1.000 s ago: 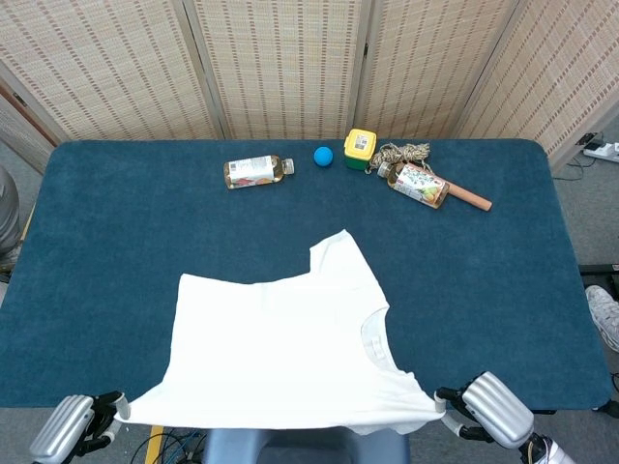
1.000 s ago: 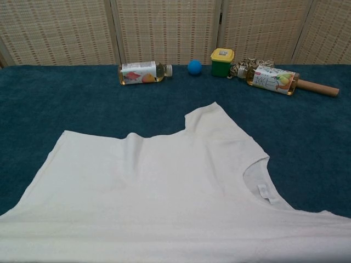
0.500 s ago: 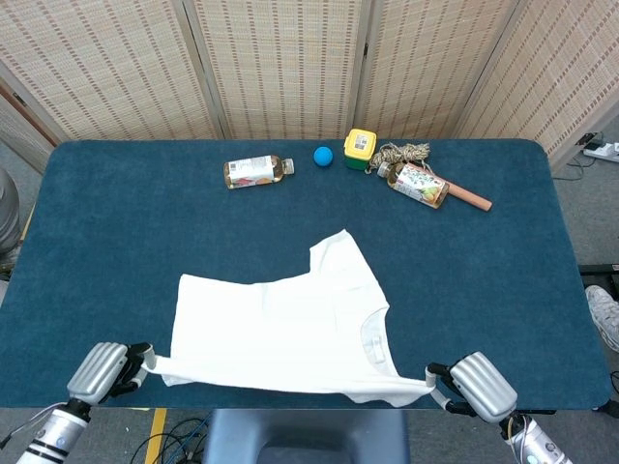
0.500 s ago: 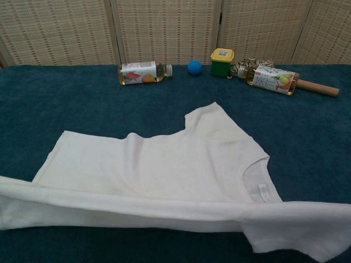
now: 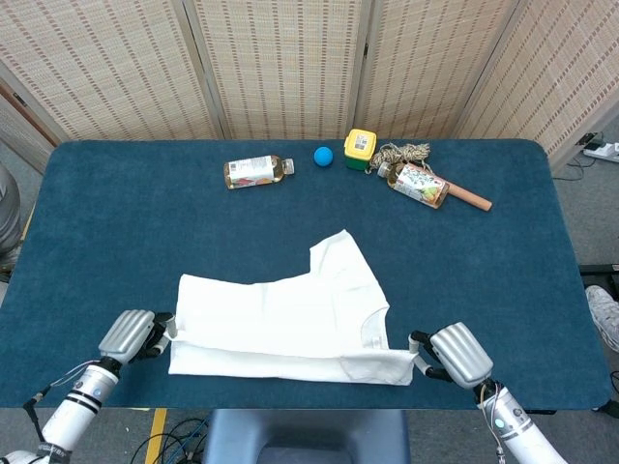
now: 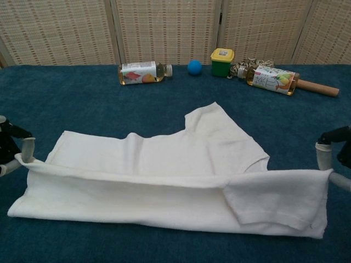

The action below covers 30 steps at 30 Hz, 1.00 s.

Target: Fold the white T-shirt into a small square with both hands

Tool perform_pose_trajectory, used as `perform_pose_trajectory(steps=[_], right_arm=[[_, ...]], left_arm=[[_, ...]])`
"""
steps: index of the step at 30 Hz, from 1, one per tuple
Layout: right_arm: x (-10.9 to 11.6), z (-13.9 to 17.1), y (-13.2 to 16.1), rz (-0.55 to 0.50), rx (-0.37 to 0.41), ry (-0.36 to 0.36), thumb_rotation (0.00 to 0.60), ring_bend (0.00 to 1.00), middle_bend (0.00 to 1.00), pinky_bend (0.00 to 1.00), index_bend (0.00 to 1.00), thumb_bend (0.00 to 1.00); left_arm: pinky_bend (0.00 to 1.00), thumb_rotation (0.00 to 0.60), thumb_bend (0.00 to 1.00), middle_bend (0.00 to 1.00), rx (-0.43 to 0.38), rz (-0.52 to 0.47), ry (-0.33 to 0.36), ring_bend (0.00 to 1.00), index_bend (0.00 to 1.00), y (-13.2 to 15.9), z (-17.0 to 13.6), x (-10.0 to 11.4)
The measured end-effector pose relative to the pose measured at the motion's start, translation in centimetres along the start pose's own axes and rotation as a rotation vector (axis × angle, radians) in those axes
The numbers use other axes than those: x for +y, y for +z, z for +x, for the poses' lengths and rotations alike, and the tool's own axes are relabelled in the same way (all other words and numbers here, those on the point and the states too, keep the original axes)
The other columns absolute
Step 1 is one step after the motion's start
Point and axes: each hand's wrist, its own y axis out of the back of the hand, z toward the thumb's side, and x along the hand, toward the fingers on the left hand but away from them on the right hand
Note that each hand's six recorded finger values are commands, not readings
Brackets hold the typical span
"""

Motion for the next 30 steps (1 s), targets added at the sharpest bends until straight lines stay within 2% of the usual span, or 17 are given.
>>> perform_pose_trajectory(steps=[9, 20, 30], right_arm=[[-0.4, -2.6, 0.4, 0.044, 0.012, -0.010, 0.600, 0.97, 0.97, 1.00, 0.82, 0.60], [0.1, -4.8, 0.2, 0.093, -0.018, -0.053, 0.600, 0.97, 0.97, 1.00, 0.82, 0.60], [0.1, -6.7, -0.1, 0.100, -0.048, -0.061, 0.600, 0.97, 0.97, 1.00, 0.82, 0.61]], left_arm=[[0.98, 0.600, 0.55, 0.93, 0.022, 0.027, -0.005, 0.86, 0.65, -0.1, 3.1, 0.3], [0.98, 0.600, 0.55, 0.93, 0.058, 0.025, -0.012, 0.86, 0.64, -0.2, 6.3, 0.8], [0.98, 0.600, 0.55, 0.93, 0.093, 0.023, -0.025, 0.86, 0.64, -0.2, 8.7, 1.0]])
